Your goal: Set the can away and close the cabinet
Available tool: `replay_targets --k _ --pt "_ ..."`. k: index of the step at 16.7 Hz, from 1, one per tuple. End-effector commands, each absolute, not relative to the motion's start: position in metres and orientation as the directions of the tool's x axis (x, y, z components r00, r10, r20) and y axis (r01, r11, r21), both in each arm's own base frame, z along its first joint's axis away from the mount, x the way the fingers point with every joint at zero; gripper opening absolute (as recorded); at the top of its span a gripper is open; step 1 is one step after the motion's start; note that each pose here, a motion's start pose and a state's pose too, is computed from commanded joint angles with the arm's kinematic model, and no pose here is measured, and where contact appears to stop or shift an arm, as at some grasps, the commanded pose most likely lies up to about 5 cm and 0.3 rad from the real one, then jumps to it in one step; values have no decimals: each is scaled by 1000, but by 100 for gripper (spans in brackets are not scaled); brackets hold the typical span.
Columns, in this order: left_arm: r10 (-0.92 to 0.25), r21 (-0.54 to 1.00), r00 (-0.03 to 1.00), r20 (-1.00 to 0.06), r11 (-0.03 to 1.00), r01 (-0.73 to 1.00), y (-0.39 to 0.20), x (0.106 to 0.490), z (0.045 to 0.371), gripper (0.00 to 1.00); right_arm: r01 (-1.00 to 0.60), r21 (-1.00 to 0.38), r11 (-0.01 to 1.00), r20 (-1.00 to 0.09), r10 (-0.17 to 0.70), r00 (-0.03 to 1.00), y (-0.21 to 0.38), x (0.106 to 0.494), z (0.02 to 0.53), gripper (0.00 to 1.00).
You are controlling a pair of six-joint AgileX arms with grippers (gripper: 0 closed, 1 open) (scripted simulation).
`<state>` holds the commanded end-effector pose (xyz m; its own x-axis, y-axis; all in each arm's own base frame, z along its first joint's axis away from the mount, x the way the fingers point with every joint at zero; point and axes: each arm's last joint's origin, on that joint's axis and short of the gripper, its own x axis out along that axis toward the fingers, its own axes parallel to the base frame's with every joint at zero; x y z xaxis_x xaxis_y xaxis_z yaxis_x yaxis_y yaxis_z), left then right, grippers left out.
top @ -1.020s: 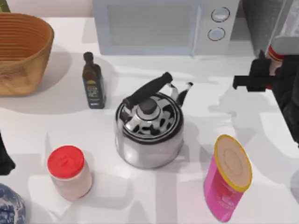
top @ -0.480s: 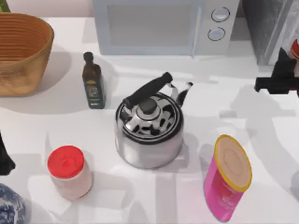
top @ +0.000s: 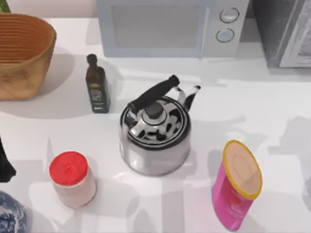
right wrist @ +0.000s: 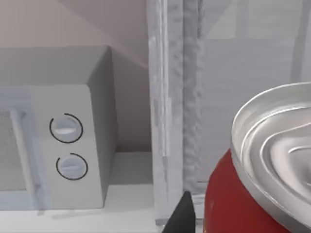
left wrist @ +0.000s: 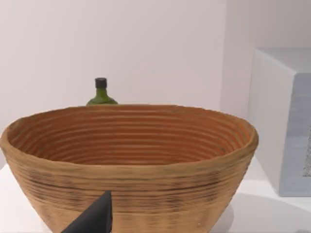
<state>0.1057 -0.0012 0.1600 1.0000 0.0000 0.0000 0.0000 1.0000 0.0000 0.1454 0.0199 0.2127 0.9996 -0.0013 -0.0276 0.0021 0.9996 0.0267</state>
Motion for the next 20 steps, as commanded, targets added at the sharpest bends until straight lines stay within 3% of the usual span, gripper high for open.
replay_targets --k 4,10,16,20 --pt "0 0 1000 0 1000 0 -1 106 160 100 5 14 1000 11 -5 1000 5 116 187 0" --pt "0 0 1000 0 1000 0 -1 106 160 100 0 0 1000 0 0 1000 -1 106 160 0" --pt "0 0 1000 0 1000 0 -1 106 160 100 -6 2 1000 -1 6 1000 0 106 163 0" --pt "0 0 1000 0 1000 0 -1 106 160 100 -38 0 999 -9 38 999 3 106 201 0"
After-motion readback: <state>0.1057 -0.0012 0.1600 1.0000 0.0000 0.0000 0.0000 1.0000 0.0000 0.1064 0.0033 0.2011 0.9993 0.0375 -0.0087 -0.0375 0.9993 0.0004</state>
